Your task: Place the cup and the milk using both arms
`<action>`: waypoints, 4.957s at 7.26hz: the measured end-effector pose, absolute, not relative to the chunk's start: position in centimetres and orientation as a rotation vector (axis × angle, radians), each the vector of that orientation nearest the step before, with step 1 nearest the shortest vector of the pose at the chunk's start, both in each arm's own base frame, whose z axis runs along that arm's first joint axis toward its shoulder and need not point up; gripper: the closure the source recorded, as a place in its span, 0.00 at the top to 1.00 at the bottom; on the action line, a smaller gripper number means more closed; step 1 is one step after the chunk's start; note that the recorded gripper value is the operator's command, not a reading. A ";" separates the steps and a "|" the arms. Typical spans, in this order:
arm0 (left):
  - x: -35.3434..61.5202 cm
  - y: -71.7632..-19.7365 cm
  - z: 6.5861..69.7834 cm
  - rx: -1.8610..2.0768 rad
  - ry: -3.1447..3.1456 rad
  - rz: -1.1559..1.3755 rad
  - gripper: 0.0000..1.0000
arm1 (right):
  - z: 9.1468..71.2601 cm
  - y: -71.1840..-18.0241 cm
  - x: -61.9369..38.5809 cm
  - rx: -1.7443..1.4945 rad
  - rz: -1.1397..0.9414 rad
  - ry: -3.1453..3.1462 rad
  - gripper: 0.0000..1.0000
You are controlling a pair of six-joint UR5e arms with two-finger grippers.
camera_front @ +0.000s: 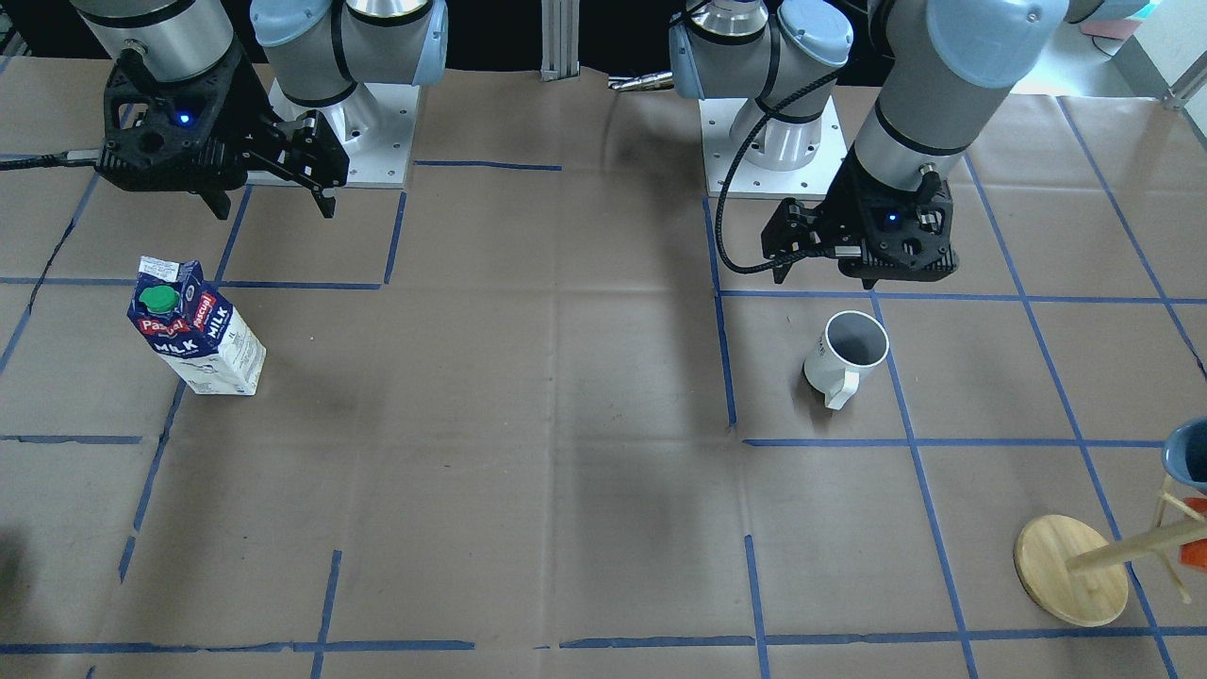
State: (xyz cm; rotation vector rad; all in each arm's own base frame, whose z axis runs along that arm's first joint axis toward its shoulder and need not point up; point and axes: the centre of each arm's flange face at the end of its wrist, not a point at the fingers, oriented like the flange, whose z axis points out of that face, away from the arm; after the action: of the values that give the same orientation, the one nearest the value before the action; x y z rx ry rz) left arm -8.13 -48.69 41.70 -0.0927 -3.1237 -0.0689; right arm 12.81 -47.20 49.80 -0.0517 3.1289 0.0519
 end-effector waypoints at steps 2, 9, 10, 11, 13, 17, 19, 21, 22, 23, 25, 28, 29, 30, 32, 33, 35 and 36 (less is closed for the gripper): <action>-3.4 -48.8 39.1 -0.099 -3.119 -0.091 0.99 | 49.8 -47.2 12.8 -0.051 0.052 3.128 1.00; 6.1 -46.8 28.9 -0.137 -3.101 -0.186 0.99 | 49.8 -47.2 12.7 -0.049 0.053 3.127 1.00; 6.3 -47.0 28.1 -0.137 -3.100 -0.191 0.99 | 49.8 -47.2 12.7 -0.049 0.052 3.128 1.00; 6.5 -47.5 27.2 -0.135 -3.102 -0.186 0.99 | 49.8 -47.2 12.7 -0.049 0.052 3.128 1.00; 7.0 -48.7 25.4 -0.132 -3.108 -0.169 0.97 | 49.8 -47.2 12.7 -0.062 0.052 3.128 1.00; 7.3 -49.1 22.5 -0.129 -3.100 -0.250 0.05 | 49.8 -47.3 12.6 -0.069 0.050 3.128 1.00; 7.5 -49.0 22.5 -0.126 -3.123 -0.269 0.00 | 49.8 -47.3 12.6 -0.069 0.049 3.128 1.00; 7.4 -49.1 22.9 -0.130 -3.131 -0.253 0.00 | 49.8 -47.3 12.6 -0.068 0.049 3.127 1.00; 7.1 -49.3 23.3 -0.140 -3.134 -0.239 0.00 | 49.8 -47.3 12.6 -0.068 0.049 3.128 1.00; 6.2 -49.7 23.9 -0.162 -3.133 -0.212 0.00 | 49.8 -47.3 12.6 -0.068 0.049 3.128 1.00; 2.6 -51.8 26.2 -0.182 -3.146 -0.124 0.00 | 49.8 -47.3 12.6 -0.068 0.049 3.127 1.00; -5.4 -55.1 27.6 -0.163 -3.157 -0.056 0.00 | 49.8 -47.3 12.5 -0.067 0.049 3.128 1.00; -6.9 -56.1 27.5 -0.176 -3.141 -0.046 0.00 | 49.8 -47.3 12.5 -0.066 0.049 3.128 1.00; -7.8 -57.1 27.1 -0.183 -3.116 -0.043 0.00 | 49.8 -47.3 12.5 -0.066 0.049 3.128 1.00; -8.7 -57.9 26.4 -0.195 -3.089 -0.045 0.00 | 49.8 -47.3 12.5 -0.066 0.049 3.127 1.00; -9.1 -58.0 26.2 -0.197 -3.087 -0.044 0.00 | 49.8 -47.3 12.5 -0.067 0.048 3.127 1.00; -10.2 -59.1 26.1 -0.191 -3.087 -0.033 0.00 | 49.8 -47.3 12.5 -0.066 0.048 3.127 1.00; -11.5 -60.1 26.1 -0.192 -3.089 -0.021 0.00 | 49.8 -47.3 12.5 -0.066 0.048 3.127 1.00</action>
State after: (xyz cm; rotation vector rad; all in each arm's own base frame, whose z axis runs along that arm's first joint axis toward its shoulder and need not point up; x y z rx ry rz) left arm -11.46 -60.13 26.05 -0.1920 -3.0891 -0.0206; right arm 12.53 -47.30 49.81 -0.0659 3.1269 0.0484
